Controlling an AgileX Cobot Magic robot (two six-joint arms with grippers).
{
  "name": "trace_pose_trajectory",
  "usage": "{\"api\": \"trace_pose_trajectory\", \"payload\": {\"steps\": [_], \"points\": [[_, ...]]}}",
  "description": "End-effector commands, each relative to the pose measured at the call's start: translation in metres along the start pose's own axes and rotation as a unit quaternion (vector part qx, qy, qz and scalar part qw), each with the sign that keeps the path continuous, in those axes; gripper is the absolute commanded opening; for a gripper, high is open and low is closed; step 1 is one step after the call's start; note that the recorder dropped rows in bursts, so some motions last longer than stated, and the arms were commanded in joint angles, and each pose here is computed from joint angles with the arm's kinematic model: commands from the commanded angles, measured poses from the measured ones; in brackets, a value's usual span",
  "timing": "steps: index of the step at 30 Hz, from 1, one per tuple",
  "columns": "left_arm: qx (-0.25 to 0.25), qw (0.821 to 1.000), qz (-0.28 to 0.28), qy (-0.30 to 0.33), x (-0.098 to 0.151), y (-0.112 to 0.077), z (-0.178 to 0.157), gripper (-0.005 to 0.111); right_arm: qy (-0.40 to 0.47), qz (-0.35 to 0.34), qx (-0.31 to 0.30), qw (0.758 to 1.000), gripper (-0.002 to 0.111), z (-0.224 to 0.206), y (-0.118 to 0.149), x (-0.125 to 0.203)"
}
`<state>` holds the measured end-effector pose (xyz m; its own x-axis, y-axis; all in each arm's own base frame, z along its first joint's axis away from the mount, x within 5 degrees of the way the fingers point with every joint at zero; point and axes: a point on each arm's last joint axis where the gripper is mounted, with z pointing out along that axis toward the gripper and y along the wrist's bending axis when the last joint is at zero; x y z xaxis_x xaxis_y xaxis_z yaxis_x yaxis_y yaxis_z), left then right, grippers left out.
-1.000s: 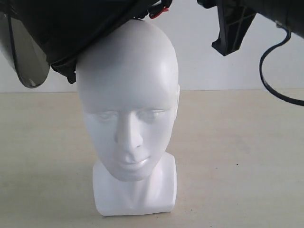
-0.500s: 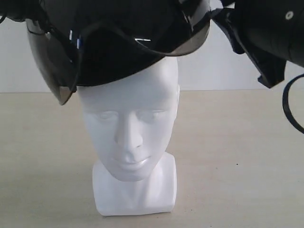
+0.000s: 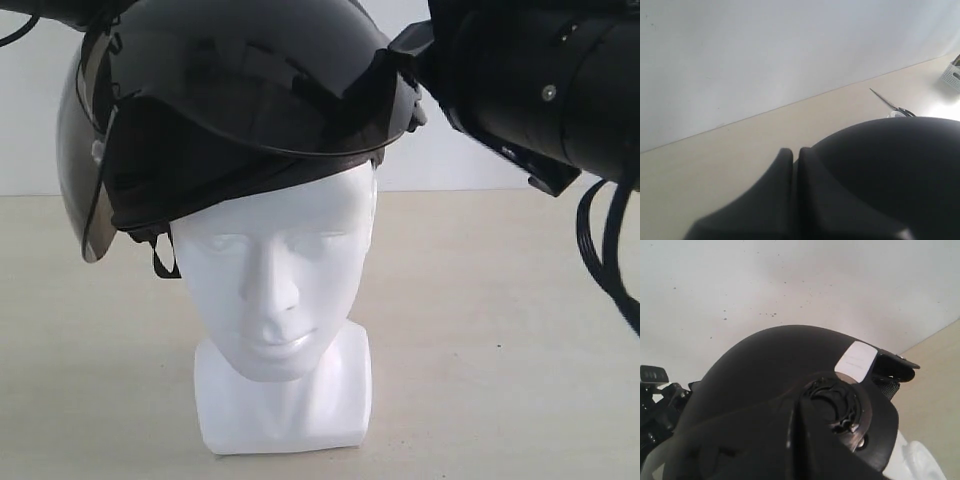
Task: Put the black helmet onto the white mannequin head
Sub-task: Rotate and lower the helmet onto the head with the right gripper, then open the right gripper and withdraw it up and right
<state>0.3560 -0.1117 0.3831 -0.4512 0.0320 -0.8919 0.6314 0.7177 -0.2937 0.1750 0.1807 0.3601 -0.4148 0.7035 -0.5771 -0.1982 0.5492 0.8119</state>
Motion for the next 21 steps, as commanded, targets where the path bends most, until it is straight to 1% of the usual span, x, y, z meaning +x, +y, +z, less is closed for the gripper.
{"api": "trace_pose_trajectory", "payload": {"steps": [1, 4, 6, 8, 9, 10, 11, 17, 19, 21], "points": [[0.001, 1.0, 0.002, -0.002, -0.002, -0.001, -0.002, 0.004, 0.035, -0.021, -0.007, 0.999, 0.001, 0.0, 0.0, 0.01], [-0.01, 1.0, 0.0, -0.01, -0.003, 0.001, -0.002, 0.004, 0.014, -0.045, -0.01, 0.999, 0.011, -0.005, 0.002, 0.002], [-0.019, 1.0, -0.001, -0.017, -0.005, 0.003, -0.002, 0.004, -0.002, -0.065, -0.013, 0.998, 0.025, -0.009, 0.003, -0.004], [-0.027, 0.999, -0.002, -0.025, -0.007, 0.006, -0.006, 0.004, -0.014, -0.074, -0.015, 0.997, 0.043, -0.013, 0.004, -0.01], [-0.031, 0.999, -0.003, -0.028, -0.008, 0.008, -0.009, 0.004, -0.021, -0.076, -0.011, 0.997, 0.05, -0.014, 0.004, -0.012], [-0.036, 0.999, -0.008, -0.032, -0.009, 0.01, -0.012, 0.004, -0.028, -0.073, -0.006, 0.997, 0.054, -0.015, 0.003, -0.014], [-0.042, 0.998, -0.014, -0.036, -0.011, 0.013, -0.015, 0.004, -0.031, -0.068, 0.001, 0.997, 0.055, -0.016, 0.002, -0.015], [-0.07, 0.995, -0.036, -0.054, -0.017, 0.03, -0.04, 0.004, -0.046, -0.077, 0.011, 0.996, 0.055, -0.016, 0.0, -0.018], [-0.075, 0.994, -0.045, -0.059, -0.019, 0.032, -0.048, 0.004, -0.053, -0.093, 0.012, 0.994, 0.055, -0.019, 0.001, -0.021], [-0.081, 0.993, -0.061, -0.068, -0.022, 0.034, -0.06, 0.004, -0.06, -0.122, 0.008, 0.991, 0.055, -0.025, 0.003, -0.027]]}}
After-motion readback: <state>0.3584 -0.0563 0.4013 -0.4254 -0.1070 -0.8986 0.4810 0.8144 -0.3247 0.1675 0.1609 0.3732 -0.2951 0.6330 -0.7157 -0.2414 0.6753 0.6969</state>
